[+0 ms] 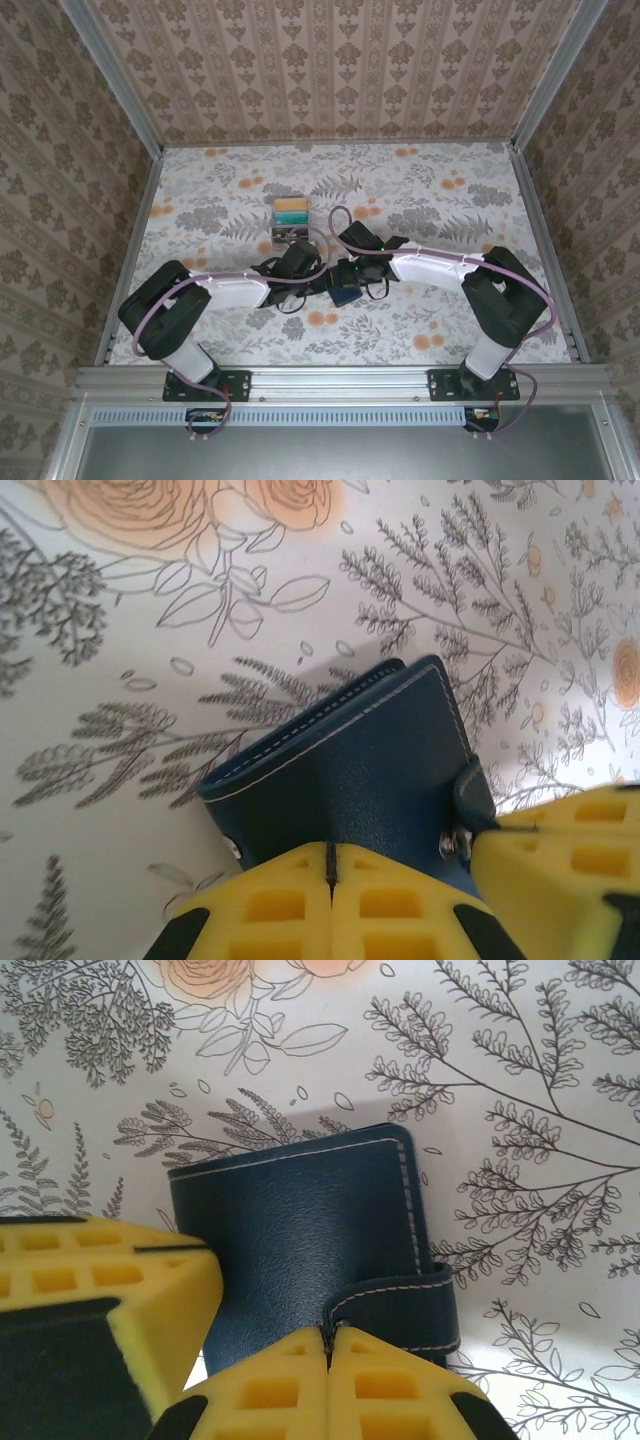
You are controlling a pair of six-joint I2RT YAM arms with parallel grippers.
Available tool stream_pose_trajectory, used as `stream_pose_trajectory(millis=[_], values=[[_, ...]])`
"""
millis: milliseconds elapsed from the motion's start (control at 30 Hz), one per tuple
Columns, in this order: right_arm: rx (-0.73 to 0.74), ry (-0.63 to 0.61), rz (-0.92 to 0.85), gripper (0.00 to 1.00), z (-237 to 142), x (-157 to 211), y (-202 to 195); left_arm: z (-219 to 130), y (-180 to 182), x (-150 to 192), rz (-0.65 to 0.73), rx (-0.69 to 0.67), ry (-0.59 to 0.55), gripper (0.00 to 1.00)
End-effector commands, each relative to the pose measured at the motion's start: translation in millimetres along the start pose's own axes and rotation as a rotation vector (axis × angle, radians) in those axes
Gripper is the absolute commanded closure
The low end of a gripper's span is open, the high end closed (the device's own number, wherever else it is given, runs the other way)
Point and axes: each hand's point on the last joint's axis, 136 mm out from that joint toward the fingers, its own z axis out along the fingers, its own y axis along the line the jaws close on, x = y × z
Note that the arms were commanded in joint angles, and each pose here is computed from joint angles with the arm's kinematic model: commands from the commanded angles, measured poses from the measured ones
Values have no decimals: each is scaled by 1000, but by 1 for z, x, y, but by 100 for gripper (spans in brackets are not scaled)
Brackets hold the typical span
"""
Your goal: Take the credit cards out of the card holder
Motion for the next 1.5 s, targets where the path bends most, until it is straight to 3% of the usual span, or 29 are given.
stream_pose_trajectory(millis=[0, 333, 467, 600, 700, 800, 1167, 1333, 1467], values=[[-36, -27, 6, 100, -11, -2, 8, 13, -7, 0, -40, 5, 14, 100], [-60, -136, 19, 100, -57, -14, -5, 11, 10, 6, -22, -81, 28, 98], [-73, -166, 19, 100, -69, -17, -8, -10, -1, -10, 40, -83, -22, 68], [-121, -203, 19, 100, -88, -24, 0, -38, -7, -30, 98, -123, -97, 46], [-162, -218, 30, 100, -95, -28, 8, -69, -3, -47, 120, -173, -183, 16], [-196, -226, 34, 100, -99, -31, 16, -100, 6, -59, 120, -220, -265, 0], [-331, -240, 14, 100, -125, -44, 63, -168, 52, -67, 20, -216, -413, 0], [-361, -253, -6, 100, -134, -46, 80, -178, 61, -61, 4, -198, -437, 0], [-280, -267, 5, 100, -128, -44, 63, -176, 62, -57, 2, -184, -422, 0]])
